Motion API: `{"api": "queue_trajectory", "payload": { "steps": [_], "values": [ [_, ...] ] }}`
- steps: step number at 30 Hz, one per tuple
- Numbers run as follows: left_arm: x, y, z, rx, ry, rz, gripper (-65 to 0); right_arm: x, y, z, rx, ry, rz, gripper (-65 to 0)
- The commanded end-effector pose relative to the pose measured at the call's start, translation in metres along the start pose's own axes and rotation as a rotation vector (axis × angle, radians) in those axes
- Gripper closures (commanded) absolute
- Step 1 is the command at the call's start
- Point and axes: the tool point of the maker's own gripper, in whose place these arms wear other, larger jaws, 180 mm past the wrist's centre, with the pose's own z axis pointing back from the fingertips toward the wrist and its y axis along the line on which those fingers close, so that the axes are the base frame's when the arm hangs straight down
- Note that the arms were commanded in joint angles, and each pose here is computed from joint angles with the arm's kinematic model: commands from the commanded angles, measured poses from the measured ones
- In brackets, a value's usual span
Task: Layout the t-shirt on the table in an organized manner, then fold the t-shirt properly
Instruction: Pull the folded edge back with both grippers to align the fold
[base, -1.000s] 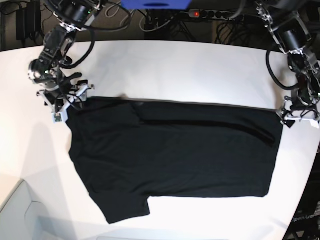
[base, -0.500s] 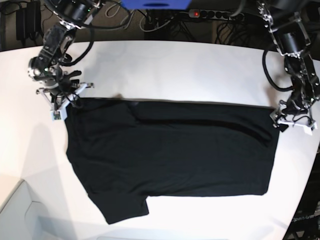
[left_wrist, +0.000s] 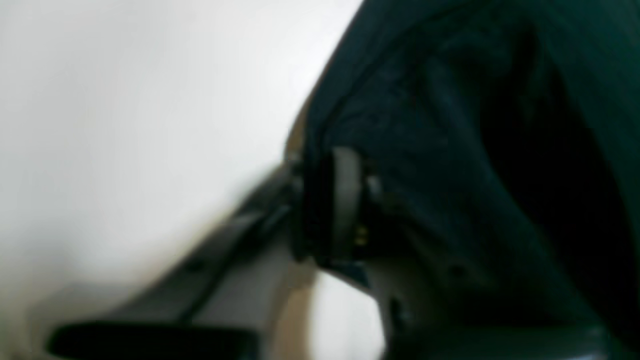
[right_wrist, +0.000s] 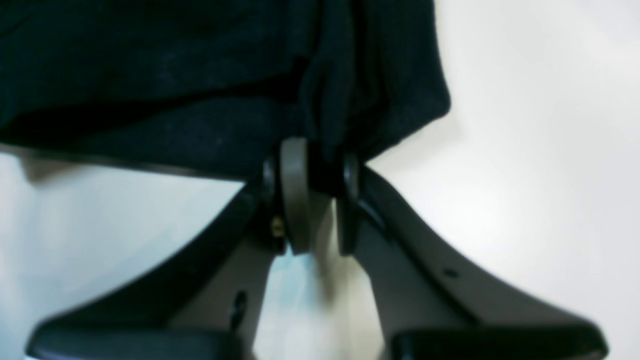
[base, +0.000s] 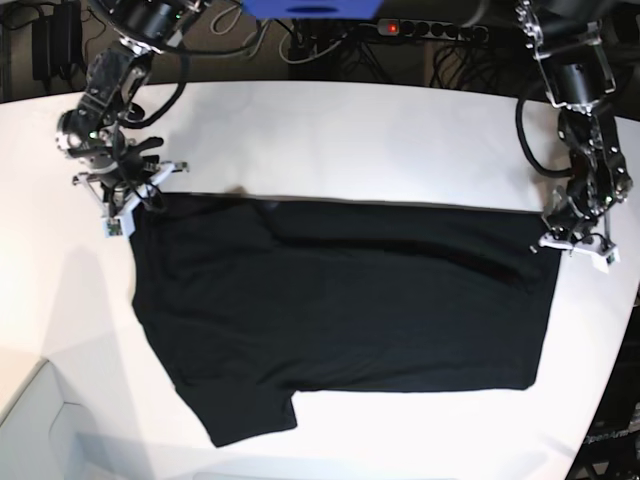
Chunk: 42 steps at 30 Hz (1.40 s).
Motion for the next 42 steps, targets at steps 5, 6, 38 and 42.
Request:
{"api": "queue_trajectory", "payload": {
  "steps": [5,6,38,42],
  "values": [
    [-0.007,0.01,0.016,0.015,0.009,-0.057,0.0,-0.026,-0.011,0.01,-0.037,0.082,0.031,0.0],
    [-0.003,0.009,0.021,0.011,-0.008,-0.07,0.0,-0.027,-0.014,0.016,-0.049,0.079,0.042,0.0],
    [0.044,-0.005,0.067,-0.022,0.013,-0.053,-0.1,0.079,-0.046,0.073,-0.249,-0.002,0.271,0.0],
    [0.045,-0.006,0.073,-0.022,-0.002,-0.072,-0.1,0.089,-0.043,0.076,-0.251,-0.032,0.29,0.0]
  ]
}}
